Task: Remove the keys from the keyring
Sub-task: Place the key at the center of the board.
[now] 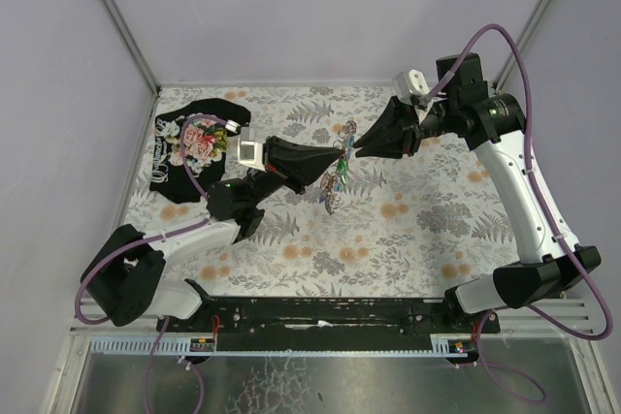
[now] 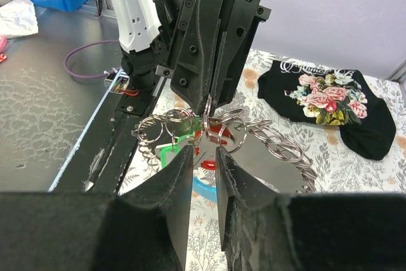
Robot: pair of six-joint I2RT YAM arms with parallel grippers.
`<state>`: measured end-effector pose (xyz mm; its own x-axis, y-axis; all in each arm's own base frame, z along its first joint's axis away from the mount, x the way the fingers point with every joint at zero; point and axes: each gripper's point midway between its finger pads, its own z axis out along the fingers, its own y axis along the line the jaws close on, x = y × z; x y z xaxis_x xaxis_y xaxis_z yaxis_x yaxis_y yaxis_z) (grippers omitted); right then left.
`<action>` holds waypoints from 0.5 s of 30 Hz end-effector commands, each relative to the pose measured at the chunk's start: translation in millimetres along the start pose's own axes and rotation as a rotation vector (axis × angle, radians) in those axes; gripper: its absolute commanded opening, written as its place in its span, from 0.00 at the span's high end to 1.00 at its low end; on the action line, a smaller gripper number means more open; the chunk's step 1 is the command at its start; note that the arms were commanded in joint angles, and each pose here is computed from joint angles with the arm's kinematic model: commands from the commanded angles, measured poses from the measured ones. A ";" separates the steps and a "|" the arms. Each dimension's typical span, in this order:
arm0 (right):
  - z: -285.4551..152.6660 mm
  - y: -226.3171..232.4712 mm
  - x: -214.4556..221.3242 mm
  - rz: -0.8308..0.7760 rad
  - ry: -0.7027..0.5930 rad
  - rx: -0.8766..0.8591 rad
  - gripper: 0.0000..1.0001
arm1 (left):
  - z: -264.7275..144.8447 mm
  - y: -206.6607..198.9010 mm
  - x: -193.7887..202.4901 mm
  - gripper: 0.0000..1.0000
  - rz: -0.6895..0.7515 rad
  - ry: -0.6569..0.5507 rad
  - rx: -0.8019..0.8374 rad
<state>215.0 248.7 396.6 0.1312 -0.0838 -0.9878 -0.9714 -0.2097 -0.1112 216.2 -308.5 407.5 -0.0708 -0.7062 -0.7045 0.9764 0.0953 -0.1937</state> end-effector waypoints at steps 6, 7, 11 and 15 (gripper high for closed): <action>13.1 5.0 -7.5 -0.018 -0.021 -0.051 0.71 | 9.9 -11.5 -29.1 1.00 0.019 -0.098 0.051; 13.7 4.7 -7.3 -0.018 -0.019 -0.052 0.71 | 9.9 -11.2 -28.5 1.00 0.018 -0.096 0.051; 16.1 3.4 -7.3 -0.024 -0.009 -0.050 0.71 | 9.8 -11.1 -28.3 1.00 0.013 -0.096 0.050; 17.4 4.5 -8.9 -0.031 -0.008 -0.054 0.72 | 9.1 -10.1 -27.3 1.00 0.010 -0.095 0.045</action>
<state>208.0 261.8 392.6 0.1206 -0.0891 -0.9887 -0.9631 -0.2520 -0.0947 216.3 -309.6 407.6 -0.0969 -0.7081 -0.6995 0.9741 0.0768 -0.2127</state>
